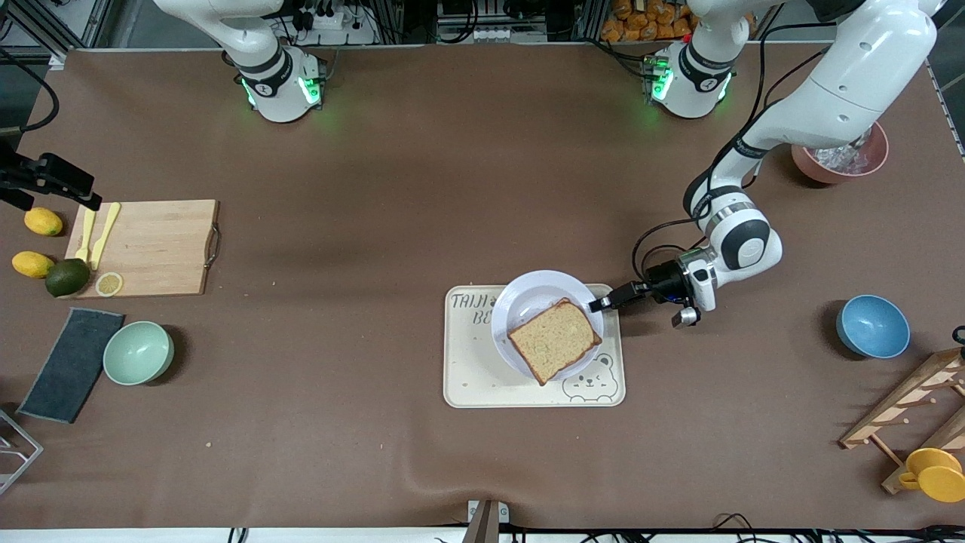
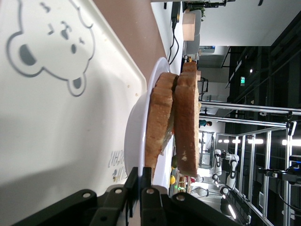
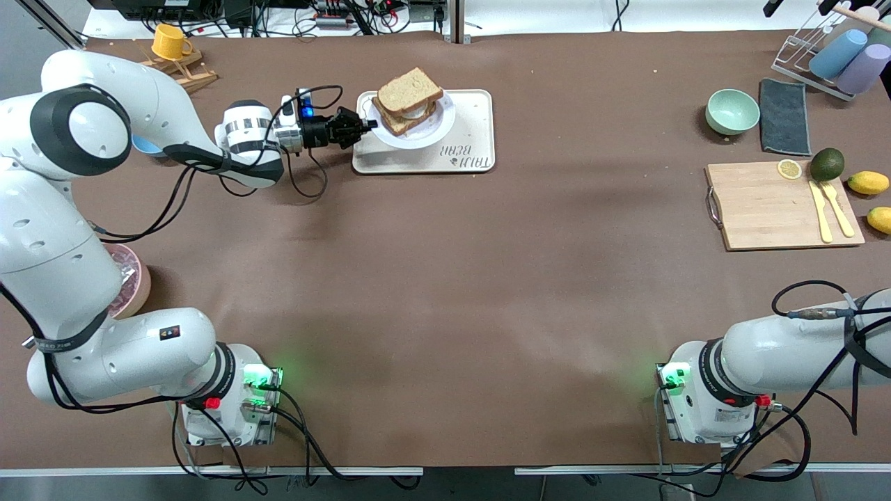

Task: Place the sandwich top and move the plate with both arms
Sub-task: 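Slide the plate with the left gripper onto the bear tray, then open the left gripper to release the plate rim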

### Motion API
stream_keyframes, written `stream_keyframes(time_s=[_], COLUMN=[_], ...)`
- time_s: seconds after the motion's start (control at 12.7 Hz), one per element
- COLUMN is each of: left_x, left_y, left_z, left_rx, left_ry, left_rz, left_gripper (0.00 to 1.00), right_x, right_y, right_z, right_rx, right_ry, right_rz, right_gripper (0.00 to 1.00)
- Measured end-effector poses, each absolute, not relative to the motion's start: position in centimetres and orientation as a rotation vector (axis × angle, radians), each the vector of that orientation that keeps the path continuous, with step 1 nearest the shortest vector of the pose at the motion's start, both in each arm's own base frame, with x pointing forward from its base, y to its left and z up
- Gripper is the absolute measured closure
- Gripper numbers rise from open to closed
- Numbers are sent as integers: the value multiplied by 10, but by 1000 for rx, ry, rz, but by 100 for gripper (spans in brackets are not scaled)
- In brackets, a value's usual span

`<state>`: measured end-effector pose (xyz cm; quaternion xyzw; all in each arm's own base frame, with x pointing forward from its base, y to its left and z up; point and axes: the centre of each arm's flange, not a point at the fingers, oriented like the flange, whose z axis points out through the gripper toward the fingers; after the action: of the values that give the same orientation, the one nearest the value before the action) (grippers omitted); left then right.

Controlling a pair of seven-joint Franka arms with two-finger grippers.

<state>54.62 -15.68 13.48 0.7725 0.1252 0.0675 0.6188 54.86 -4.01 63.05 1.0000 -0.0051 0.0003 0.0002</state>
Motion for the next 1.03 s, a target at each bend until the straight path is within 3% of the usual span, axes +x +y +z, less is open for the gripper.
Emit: stream_keyframes(time_s=[0.71, 0.87, 1.03], left_x=[536, 539, 543], left_y=[-148, -151, -150], left_z=[97, 95, 94], left_rx=[1805, 1803, 1817], left_ry=[292, 284, 254], left_rz=[117, 116, 98], left_gripper=[95, 89, 68], right_x=[549, 549, 549], right_y=[-35, -34, -34], right_z=[630, 630, 630], right_rx=[3141, 3141, 3141], right_ry=[0, 1, 1], right_rz=[0, 1, 1], right_gripper=[0, 0, 0])
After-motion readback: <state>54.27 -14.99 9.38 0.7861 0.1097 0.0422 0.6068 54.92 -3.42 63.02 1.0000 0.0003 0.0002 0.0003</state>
